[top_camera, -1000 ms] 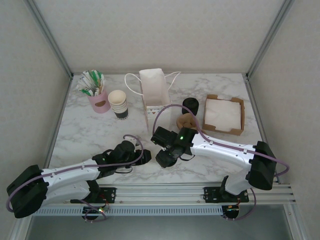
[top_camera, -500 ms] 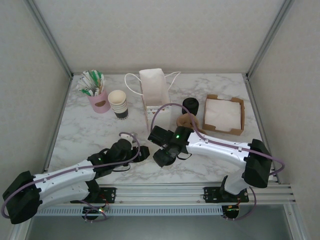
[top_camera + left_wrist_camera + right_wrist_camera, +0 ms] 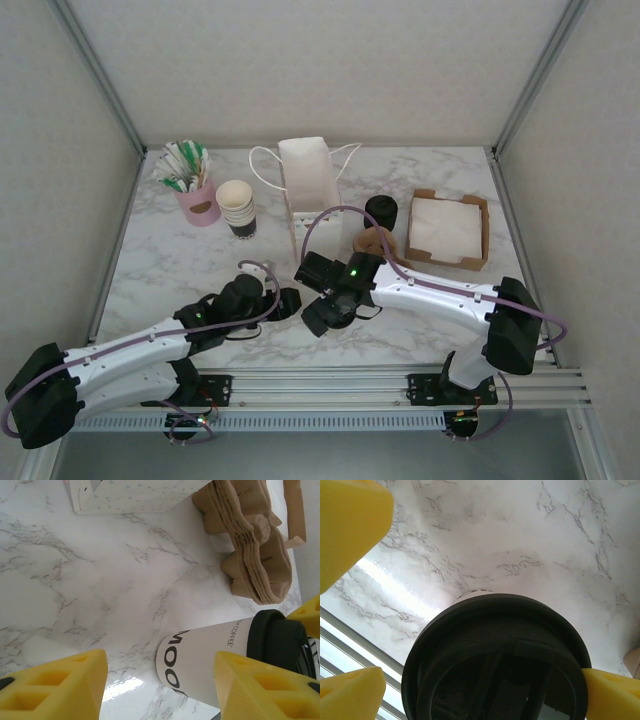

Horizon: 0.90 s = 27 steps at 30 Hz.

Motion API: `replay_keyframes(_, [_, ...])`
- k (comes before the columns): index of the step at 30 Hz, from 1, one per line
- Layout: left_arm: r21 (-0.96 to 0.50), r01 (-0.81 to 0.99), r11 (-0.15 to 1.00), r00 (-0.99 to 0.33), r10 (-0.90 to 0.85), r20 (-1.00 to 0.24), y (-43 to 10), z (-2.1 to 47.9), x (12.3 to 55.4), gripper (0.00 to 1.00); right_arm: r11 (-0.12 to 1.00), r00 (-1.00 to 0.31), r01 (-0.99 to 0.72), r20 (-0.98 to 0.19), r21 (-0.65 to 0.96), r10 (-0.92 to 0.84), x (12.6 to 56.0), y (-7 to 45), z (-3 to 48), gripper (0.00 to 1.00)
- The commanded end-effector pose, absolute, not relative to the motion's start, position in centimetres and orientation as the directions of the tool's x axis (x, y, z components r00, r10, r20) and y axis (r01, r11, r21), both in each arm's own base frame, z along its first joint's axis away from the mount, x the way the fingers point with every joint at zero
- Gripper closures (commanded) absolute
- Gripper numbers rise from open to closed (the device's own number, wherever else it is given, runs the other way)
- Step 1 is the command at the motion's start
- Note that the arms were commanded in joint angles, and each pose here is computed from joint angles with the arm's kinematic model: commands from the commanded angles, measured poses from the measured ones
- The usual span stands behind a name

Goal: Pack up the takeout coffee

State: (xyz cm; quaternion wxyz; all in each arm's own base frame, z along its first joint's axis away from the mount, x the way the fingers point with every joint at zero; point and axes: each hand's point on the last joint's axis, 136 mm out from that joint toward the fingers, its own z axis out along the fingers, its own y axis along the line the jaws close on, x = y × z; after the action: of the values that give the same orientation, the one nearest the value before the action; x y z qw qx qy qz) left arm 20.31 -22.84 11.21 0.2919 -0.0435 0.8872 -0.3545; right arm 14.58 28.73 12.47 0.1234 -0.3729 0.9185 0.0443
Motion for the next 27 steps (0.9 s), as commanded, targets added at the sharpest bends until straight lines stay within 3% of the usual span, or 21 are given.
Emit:
replay_keyframes(1, [-0.643, 0.145, 0.752, -0.796, -0.297, -0.527, -22.7, 13.0, 21.3, 0.41, 0.730, -0.697, -0.683, -0.288, -0.014, -0.657, 14.6, 28.1, 13.9, 0.01])
replay_keyframes(12, [-0.653, 0.187, 0.734, -0.819, -0.251, -0.516, -23.7, 14.2, 20.8, 0.47, 0.763, -0.732, -0.640, -0.370, 0.088, -0.572, 14.5, 27.2, 16.4, 0.01])
replay_keyframes(20, [-0.721, 0.258, 0.643, -0.883, -0.146, -0.446, -26.5, 14.5, 18.7, 0.53, 0.793, -0.812, -0.558, -0.362, 0.246, -0.459, 14.0, 25.3, 15.8, 0.25])
replay_keyframes(27, [-0.710, 0.242, 0.662, -0.903, -0.115, -0.415, -26.5, 12.8, 18.2, 0.62, 0.819, -0.849, -0.504, -0.334, 0.274, -0.410, 13.8, 23.6, 14.7, 0.44])
